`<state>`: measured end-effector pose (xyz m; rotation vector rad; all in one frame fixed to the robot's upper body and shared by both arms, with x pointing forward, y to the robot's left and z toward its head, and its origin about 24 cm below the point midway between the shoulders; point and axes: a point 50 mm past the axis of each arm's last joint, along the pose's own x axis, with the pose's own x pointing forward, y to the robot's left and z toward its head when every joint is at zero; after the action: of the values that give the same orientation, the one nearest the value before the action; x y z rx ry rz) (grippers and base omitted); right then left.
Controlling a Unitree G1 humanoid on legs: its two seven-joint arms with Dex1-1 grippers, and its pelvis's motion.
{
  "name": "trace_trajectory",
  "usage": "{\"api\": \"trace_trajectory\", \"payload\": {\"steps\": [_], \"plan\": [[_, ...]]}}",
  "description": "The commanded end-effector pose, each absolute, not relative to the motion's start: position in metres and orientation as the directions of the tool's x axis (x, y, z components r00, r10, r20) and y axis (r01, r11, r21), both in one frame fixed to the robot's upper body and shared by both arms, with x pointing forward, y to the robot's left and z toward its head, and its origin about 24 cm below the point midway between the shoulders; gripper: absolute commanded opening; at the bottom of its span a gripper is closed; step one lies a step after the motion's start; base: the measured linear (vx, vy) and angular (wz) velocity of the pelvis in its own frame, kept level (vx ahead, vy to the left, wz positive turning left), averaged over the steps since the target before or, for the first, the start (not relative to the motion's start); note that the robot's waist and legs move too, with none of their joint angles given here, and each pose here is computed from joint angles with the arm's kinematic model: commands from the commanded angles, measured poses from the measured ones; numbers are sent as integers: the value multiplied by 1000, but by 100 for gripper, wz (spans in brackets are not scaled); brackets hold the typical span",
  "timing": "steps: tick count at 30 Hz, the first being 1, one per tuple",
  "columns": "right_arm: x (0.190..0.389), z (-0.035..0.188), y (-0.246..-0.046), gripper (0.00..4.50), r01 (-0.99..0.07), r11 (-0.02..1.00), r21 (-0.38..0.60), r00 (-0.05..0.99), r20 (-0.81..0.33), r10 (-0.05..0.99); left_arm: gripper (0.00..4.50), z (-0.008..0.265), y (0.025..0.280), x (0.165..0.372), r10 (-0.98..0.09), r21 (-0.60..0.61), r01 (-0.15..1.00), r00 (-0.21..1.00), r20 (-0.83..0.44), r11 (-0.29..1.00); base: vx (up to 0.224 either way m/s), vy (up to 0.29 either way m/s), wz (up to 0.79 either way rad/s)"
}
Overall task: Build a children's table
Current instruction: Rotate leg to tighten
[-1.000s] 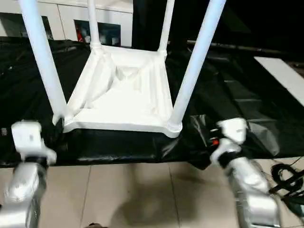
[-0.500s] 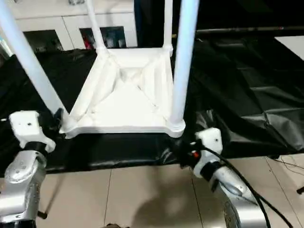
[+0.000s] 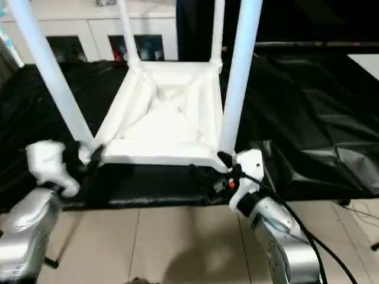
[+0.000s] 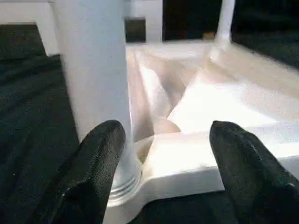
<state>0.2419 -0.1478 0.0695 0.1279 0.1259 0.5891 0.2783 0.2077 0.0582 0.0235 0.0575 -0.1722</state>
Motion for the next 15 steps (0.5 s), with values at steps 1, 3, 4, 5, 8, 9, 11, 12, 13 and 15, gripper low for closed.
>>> {"api": "trace_trajectory", "payload": {"steps": [1, 3, 4, 5, 8, 9, 11, 12, 13, 15], "plan": [[241, 68, -150, 450, -532, 832, 157, 832, -87, 548, 374, 56, 212, 282, -136, 32, 139, 988, -75, 990, 0, 0, 0], [240, 72, -150, 450, -548, 819, 169, 820, -83, 566, 399, 58, 223, 291, -29, 60, 35, 994, -101, 998, 0, 0, 0], [239, 74, -149, 450, -560, 811, 171, 812, -80, 578, 408, 60, 227, 292, -13, 62, 20, 995, -98, 998, 0, 0, 0], [239, 74, -146, 450, -574, 799, 177, 801, -77, 593, 408, 62, 231, 293, 0, 44, 4, 996, -87, 999, 0, 0, 0], [238, 72, -141, 450, -604, 776, 184, 777, -80, 624, 442, 65, 240, 292, 26, 9, -26, 998, -65, 1000, 0, 0, 0], [240, 72, -140, 450, -608, 771, 188, 773, -79, 629, 442, 67, 241, 291, 20, 5, -20, 998, -57, 1000, 0, 0, 0], [242, 71, -137, 450, -619, 760, 201, 763, -76, 642, 449, 69, 236, 288, -23, -21, 22, 999, -26, 1000, 0, 0, 0], [244, 69, -136, 450, -625, 756, 194, 758, -85, 647, 449, 71, 232, 285, -43, -42, 43, 999, -8, 998, 0, 0, 0], [247, 66, -135, 450, -638, 747, 184, 745, -94, 660, 449, 73, 224, 281, -79, -97, 81, 997, 27, 992, 0, 0, 0], [251, 66, -134, 450, -632, 750, 197, 749, -93, 656, 449, 69, 223, 278, -58, -73, 58, 998, -2, 996, 0, 0, 0]]}}
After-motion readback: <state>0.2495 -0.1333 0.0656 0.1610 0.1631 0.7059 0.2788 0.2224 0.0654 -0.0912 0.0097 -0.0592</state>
